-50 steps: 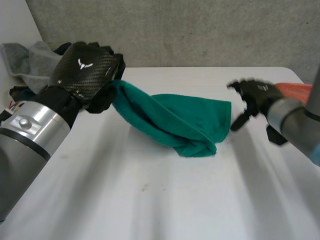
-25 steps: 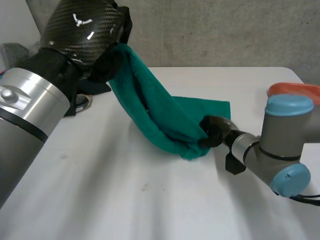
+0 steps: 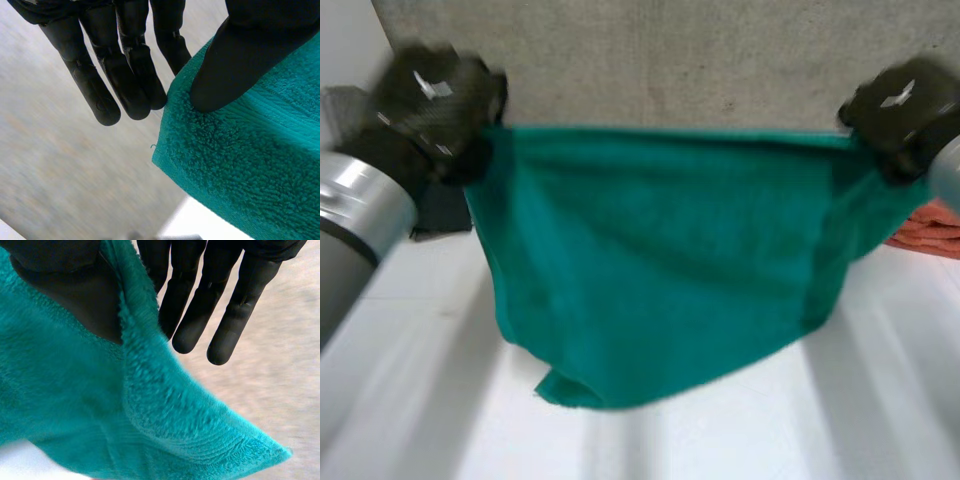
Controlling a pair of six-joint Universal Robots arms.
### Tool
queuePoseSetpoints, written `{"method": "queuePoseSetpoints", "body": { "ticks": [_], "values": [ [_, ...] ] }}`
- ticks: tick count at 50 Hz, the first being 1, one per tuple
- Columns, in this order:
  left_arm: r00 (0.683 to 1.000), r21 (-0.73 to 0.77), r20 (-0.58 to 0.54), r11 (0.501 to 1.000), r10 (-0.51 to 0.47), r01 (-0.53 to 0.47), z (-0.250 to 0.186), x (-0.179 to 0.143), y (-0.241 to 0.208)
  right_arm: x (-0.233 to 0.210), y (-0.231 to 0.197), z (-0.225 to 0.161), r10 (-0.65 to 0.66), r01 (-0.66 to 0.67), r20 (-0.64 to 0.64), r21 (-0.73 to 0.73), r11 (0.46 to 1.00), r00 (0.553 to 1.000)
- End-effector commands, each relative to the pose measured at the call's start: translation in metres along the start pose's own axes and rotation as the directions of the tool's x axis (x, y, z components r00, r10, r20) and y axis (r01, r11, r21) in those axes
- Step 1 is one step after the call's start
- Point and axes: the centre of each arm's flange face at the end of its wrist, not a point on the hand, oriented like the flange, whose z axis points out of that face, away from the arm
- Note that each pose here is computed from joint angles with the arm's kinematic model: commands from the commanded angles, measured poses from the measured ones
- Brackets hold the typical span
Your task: Fold the laundry.
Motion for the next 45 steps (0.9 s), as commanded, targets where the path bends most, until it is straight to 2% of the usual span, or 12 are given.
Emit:
{"method": "queuePoseSetpoints", "body": {
  "ticks": [1, 7, 12, 16, 17, 21, 24, 28, 29, 33, 38, 45],
  "values": [
    [0.994, -0.191, -0.106, 0.981, 0.026, -0.045, 0.032, 0.033, 0.069, -0.045, 0.037, 0.038, -0.050, 0.069, 0.140, -0.136, 0.988, 0.989],
    [0.994, -0.099, -0.008, 0.989, 0.106, -0.107, 0.094, 0.021, 0.062, -0.043, 0.037, 0.087, -0.072, 0.076, 0.056, -0.063, 0.995, 0.996],
    [0.974, 0.148, 0.201, 0.980, 0.102, -0.133, 0.128, -0.016, -0.011, -0.001, 0.000, 0.120, -0.058, 0.093, -0.214, 0.154, 0.984, 0.975],
    [0.942, 0.367, 0.334, 0.916, 0.033, -0.162, 0.132, -0.038, -0.067, 0.041, -0.040, 0.125, 0.026, 0.168, -0.482, 0.354, 0.920, 0.876],
    [0.937, 0.394, 0.348, 0.904, 0.020, -0.166, 0.130, -0.040, -0.074, 0.054, -0.052, 0.120, 0.066, 0.204, -0.557, 0.408, 0.890, 0.828],
    [0.921, 0.476, 0.388, 0.863, -0.033, -0.169, 0.108, -0.042, -0.104, 0.069, -0.066, 0.101, 0.113, 0.249, -0.623, 0.463, 0.851, 0.774],
    [0.930, 0.437, 0.366, 0.886, -0.017, -0.155, 0.096, -0.036, -0.092, 0.062, -0.063, 0.094, 0.097, 0.241, -0.597, 0.461, 0.854, 0.796],
    [0.951, 0.334, 0.308, 0.933, 0.025, -0.132, 0.083, -0.017, -0.054, 0.025, -0.037, 0.096, 0.033, 0.202, -0.487, 0.421, 0.884, 0.873],
    [0.956, 0.307, 0.291, 0.943, 0.034, -0.127, 0.080, -0.013, -0.045, 0.005, -0.020, 0.095, -0.003, 0.180, -0.419, 0.385, 0.905, 0.908],
    [0.978, 0.162, 0.197, 0.981, 0.070, -0.103, 0.058, 0.015, 0.006, -0.035, 0.013, 0.084, -0.052, 0.128, -0.251, 0.298, 0.946, 0.966],
    [0.992, 0.050, 0.089, 0.994, 0.089, -0.093, 0.036, 0.043, 0.052, -0.076, 0.048, 0.068, -0.068, 0.078, -0.065, 0.167, 0.983, 0.996],
    [0.995, -0.015, 0.026, 0.995, 0.098, -0.098, 0.020, 0.058, 0.088, -0.129, 0.090, 0.067, 0.001, -0.003, 0.137, 0.011, 1.000, 0.991]
  ]
}}
